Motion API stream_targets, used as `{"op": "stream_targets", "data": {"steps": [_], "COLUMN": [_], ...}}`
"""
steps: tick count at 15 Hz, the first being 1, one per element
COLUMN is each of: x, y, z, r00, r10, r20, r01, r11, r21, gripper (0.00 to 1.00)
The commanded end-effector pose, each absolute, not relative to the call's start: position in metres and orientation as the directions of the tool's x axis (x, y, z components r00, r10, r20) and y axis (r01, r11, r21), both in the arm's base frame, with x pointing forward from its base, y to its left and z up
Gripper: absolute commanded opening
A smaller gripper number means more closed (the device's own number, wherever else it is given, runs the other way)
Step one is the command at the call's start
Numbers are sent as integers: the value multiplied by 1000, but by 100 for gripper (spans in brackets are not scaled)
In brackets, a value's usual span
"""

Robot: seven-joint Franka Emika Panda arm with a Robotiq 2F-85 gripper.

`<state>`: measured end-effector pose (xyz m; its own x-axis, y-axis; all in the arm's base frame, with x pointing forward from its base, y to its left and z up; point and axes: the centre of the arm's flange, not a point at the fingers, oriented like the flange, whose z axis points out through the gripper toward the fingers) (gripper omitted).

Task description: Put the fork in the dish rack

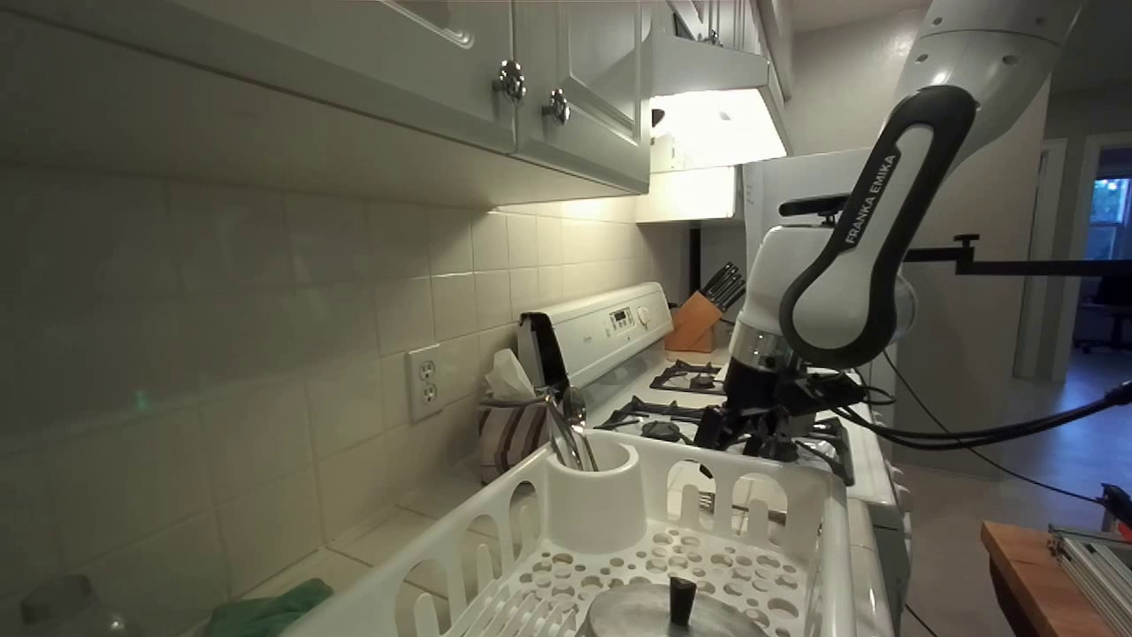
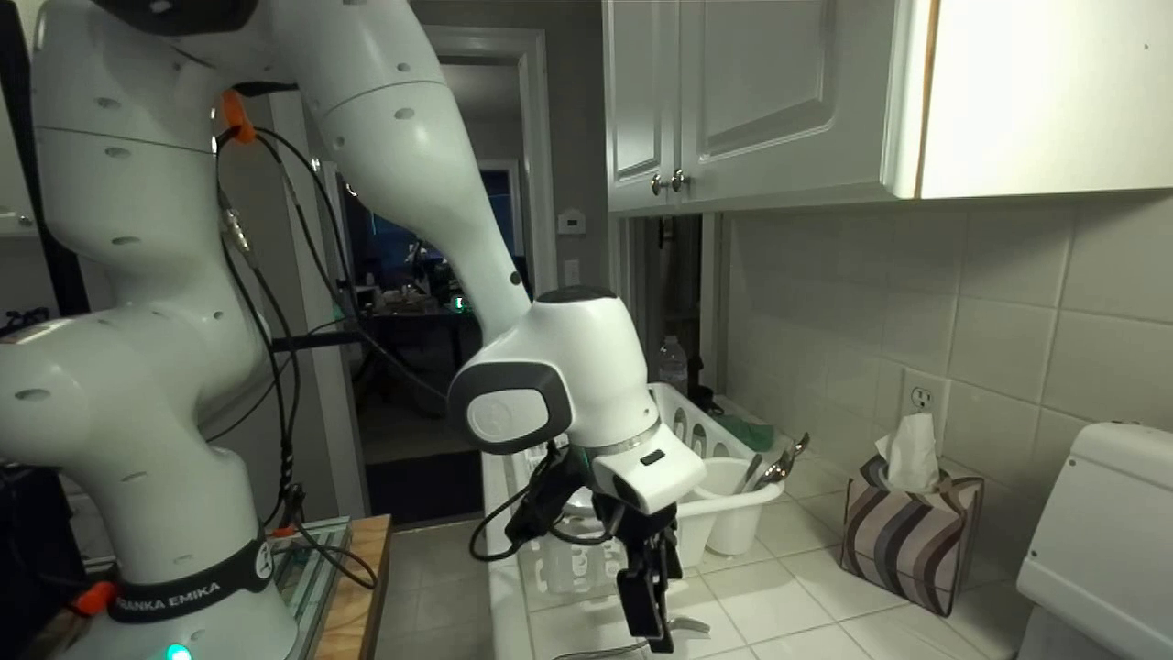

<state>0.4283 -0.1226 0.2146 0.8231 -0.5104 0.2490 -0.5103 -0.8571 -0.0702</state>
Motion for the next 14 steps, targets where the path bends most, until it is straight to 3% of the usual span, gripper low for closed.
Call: {"op": "stream_targets", "data": {"steps": [1,14], "x": [441,450], "y": [-136,-168], "z": [198,179], "r00": [836,881], "r10": [-489,-419], "r20": [249,221], "r01": [-485,-423], "r11": [-871,-906], "r21": [-82,-30], "gripper": [100,100]}}
